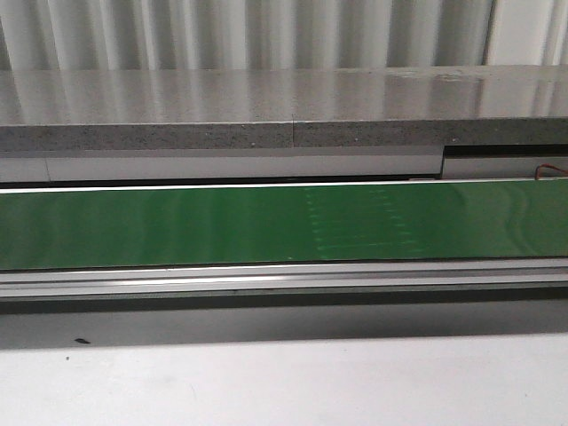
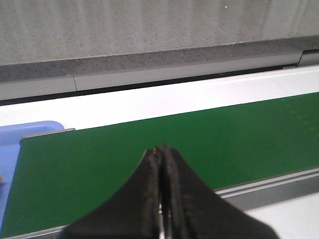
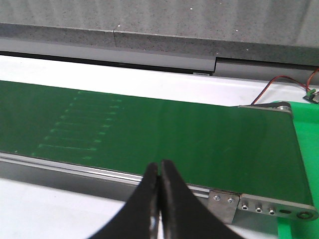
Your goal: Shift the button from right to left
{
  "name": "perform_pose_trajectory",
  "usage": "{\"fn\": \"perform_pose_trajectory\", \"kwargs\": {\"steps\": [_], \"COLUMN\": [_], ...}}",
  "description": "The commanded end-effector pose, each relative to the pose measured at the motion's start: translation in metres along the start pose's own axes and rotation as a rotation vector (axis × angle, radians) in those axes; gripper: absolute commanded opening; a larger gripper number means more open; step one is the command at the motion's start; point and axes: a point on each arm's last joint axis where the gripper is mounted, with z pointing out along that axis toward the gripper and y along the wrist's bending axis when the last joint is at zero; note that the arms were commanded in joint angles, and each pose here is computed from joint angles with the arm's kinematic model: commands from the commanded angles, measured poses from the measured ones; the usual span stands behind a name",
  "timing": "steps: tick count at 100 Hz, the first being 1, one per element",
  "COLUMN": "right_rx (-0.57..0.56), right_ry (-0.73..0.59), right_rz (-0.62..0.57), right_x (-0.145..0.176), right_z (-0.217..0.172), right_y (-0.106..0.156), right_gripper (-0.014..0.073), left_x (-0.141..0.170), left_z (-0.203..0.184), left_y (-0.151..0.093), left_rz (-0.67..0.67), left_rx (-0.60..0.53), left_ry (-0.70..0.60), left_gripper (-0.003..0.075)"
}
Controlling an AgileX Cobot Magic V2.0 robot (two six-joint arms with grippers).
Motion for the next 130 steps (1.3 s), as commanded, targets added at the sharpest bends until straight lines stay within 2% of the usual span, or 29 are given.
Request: {"fn": "perform_pose_trajectory", "kwargs": {"steps": [1, 30, 42, 49, 81, 93, 130], "right_rx": [-0.009, -0.009, -0.009, -0.009, -0.009, -0.009, -0.009], "right_ry": [-0.103, -0.103, -0.103, -0.103, -0.103, -0.102, -0.1], "right_rz": [-0.018, -0.018, -0.018, -0.018, -0.018, -0.018, -0.018], "right_x": [-0.015, -0.015, -0.015, -0.015, -0.015, -0.015, -0.015], "right_z": [-0.003, -0.003, -0.003, -0.003, -0.003, -0.003, -0.003], "right_y": [0.002, 0.002, 0.002, 0.002, 0.002, 0.002, 0.001], "right_gripper": [-0.0068, -0.0068, -0.0068, -0.0068, -0.0068, -0.0068, -0.0068], "left_x": [-0.004, 0.022, 0.029, 0.036, 0.081, 0.097, 0.099], "left_z": [-0.008, -0.011, -0.009, -0.009, -0.005, 0.002, 0.003], "left_y": [0.0, 0.002, 0.007, 0.01, 0.014, 0.015, 0.015], "left_rz": [-0.009, -0.001, 0.096, 0.075, 0.065, 0.059, 0.054], "left_rx": [-0.009, -0.031, -0.106, -0.14, -0.219, -0.222, -0.221], "left_ry": [-0.118, -0.205, -0.273, -0.304, -0.324, -0.272, -0.249], "left_gripper": [-0.0021, -0.0021, -0.0021, -0.0021, -0.0021, -0.0021, -0.0021]}}
